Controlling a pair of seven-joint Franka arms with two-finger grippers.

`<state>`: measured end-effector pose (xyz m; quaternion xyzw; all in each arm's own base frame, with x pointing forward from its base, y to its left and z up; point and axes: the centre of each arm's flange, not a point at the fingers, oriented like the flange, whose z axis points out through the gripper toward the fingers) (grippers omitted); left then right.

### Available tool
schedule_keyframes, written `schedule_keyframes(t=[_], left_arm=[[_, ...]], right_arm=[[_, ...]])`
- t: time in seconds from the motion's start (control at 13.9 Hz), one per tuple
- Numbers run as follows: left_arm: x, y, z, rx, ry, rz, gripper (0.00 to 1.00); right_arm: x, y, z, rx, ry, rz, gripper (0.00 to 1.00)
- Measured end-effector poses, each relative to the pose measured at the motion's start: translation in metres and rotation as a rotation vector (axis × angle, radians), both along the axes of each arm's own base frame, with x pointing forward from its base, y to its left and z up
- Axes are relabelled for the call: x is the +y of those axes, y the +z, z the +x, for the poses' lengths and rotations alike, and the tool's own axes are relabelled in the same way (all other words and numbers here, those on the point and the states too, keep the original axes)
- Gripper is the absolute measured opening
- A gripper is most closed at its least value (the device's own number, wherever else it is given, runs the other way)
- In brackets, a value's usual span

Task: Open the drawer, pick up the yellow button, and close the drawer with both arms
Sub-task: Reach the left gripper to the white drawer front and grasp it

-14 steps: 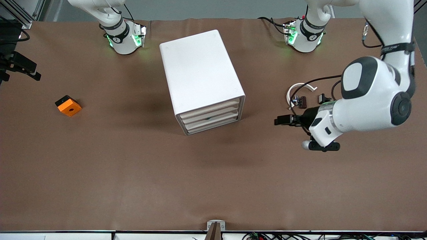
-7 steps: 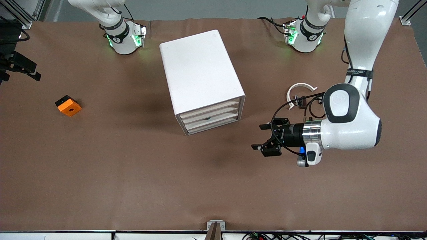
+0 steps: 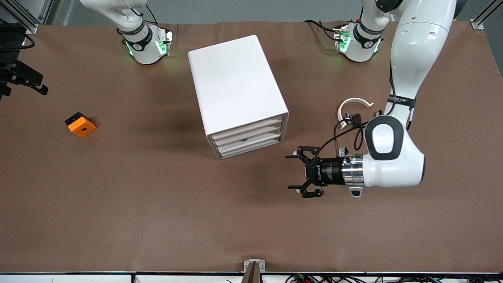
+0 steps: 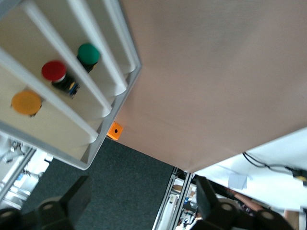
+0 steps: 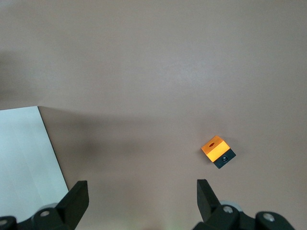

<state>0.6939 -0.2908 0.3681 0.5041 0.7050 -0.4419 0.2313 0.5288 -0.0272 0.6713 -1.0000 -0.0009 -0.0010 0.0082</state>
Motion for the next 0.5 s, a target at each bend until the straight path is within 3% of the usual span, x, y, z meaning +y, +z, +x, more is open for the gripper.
schedule_keyframes(t=[0.22, 0.36, 0.5], left_arm=[[-0.023, 0.0, -0.013, 0.11, -0.01, 0.011, 0.85], [-0.03, -0.011, -0.026, 0.173, -0.095, 0.034, 0.77], [-0.034, -0.032, -0.035, 0.25, -0.152, 0.04, 0.77]], right_arm=[[0.011, 0.0, 0.001, 0.001, 0.021, 0.0, 1.0], [0.02, -0.001, 0.001, 0.002, 0.035, 0.0, 1.0], [0.022, -0.002, 0.002, 0.004, 0.038, 0.0, 1.0]])
